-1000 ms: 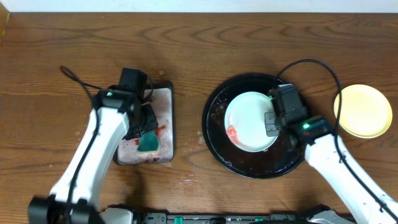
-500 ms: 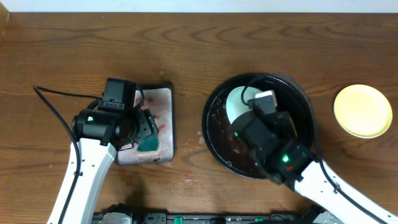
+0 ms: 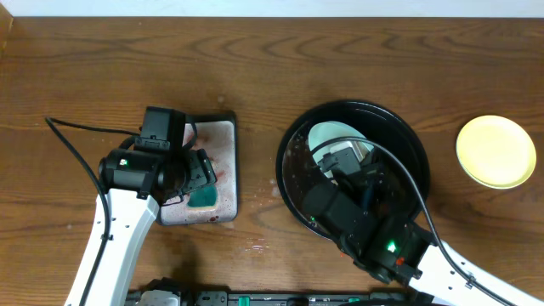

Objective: Clean dirty plates on tray and stack at the side
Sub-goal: 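Return the sponge to the soapy tray with the left gripper, then lift the pale green plate on edge with the right gripper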

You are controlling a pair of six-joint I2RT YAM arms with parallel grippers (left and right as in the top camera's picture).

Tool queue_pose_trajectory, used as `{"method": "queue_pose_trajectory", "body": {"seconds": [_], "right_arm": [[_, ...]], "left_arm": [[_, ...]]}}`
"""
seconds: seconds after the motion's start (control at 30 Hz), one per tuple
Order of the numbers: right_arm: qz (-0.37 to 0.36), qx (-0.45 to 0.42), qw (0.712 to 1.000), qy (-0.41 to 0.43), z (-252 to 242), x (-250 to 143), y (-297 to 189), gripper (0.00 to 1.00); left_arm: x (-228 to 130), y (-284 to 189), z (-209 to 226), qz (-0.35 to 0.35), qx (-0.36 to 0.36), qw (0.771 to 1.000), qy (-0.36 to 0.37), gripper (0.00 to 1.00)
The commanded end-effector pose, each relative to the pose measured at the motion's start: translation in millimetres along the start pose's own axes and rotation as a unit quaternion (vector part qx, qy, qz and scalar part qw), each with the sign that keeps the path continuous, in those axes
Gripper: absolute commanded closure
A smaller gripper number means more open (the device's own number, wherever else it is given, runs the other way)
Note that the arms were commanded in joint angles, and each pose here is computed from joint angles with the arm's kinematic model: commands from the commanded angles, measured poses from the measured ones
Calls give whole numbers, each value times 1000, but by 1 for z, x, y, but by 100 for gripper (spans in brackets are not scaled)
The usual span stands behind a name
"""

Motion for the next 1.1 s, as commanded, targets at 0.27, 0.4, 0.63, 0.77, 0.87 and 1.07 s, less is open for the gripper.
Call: {"method": "queue_pose_trajectory", "body": {"seconds": [0.27,0.4,0.63,0.77,0.87,1.07], "right_arm": [[-16,-76,997,-29,-22,5,-11,99],[-15,-85,996,-29,-24,5,-11,99],[-16,-85,996,-29,-24,5,-11,99],[-16,-85,996,-29,-24,5,-11,99],[-16,-85,996,-28,-24,5,-11,99],[-16,-85,996,-29,-24,5,-11,99]], "left_arm": [[0,0,1,1,3,1000,4,18],[0,0,1,1,3,1000,4,18],[0,0,1,1,3,1000,4,18],[0,0,1,1,3,1000,4,18],[0,0,1,1,3,1000,4,18],[0,0,1,1,3,1000,4,18]]}}
Point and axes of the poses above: each gripper's point midway between its finger pads, its own y axis out along the fingers, its own z axis along the line the jaws close on, x = y × z, the point moved 2 cm from there along -y, back along the fingers, and after that the axes turned 2 degrees about -y, right-handed, at the moved point
